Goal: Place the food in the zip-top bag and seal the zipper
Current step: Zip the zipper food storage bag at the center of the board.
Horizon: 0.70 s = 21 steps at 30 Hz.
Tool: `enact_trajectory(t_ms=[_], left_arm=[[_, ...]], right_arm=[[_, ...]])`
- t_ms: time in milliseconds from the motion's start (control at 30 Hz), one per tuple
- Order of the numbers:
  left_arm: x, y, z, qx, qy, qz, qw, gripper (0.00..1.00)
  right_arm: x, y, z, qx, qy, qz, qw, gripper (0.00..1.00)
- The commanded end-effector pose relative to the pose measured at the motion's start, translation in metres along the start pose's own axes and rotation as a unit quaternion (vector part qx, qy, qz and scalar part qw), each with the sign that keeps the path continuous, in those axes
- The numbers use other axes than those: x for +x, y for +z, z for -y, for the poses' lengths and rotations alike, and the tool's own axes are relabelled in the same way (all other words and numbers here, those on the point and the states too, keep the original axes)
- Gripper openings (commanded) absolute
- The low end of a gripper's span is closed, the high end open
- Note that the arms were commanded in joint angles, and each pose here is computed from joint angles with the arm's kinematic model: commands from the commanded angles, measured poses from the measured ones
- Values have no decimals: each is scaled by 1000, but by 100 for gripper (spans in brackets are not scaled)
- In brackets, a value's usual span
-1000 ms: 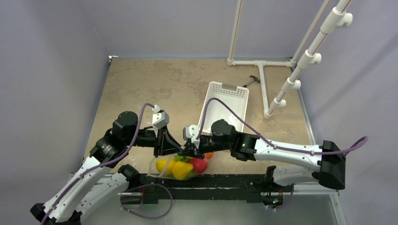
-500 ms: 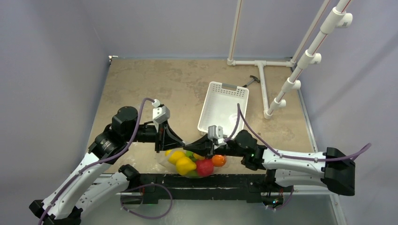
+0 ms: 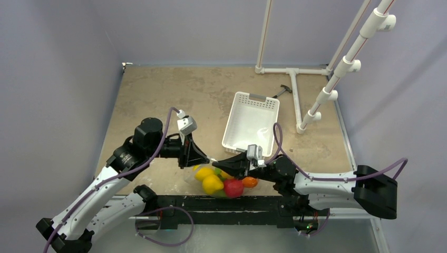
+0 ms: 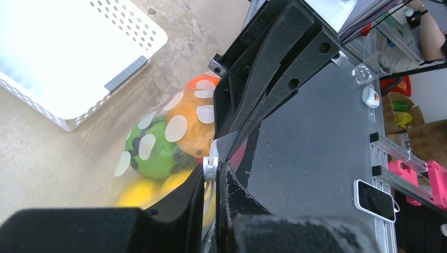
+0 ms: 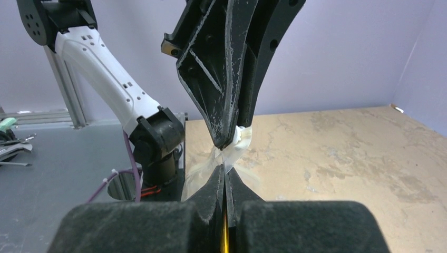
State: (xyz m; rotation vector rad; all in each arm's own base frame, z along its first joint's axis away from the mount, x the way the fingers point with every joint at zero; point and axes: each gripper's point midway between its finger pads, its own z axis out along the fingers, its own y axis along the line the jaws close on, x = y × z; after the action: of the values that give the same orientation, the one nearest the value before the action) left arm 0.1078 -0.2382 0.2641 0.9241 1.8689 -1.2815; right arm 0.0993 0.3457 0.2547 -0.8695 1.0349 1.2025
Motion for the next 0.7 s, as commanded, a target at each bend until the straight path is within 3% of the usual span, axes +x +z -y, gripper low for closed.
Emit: enact_trajectory(t_ms=[0, 33, 133, 233, 667], left_arm=[[2, -2, -8, -26, -9, 6, 1000, 0], [2, -2, -6, -23, -7, 7, 1000, 0], [0, -3, -2, -11, 0, 14, 1000, 0], [0, -2, 1, -1, 3, 18, 1000, 0], [-4, -7, 10, 16, 20, 26, 999, 0]], right_arm=[[-30, 11, 0, -7, -14, 36, 999, 0], [-26, 13, 0, -8, -17, 22, 1000, 7], [-23, 18, -1, -19, -27, -3, 999, 44], [-18, 22, -1, -23, -28, -26, 999, 57], [36, 39, 7, -33, -31, -170, 984, 63]])
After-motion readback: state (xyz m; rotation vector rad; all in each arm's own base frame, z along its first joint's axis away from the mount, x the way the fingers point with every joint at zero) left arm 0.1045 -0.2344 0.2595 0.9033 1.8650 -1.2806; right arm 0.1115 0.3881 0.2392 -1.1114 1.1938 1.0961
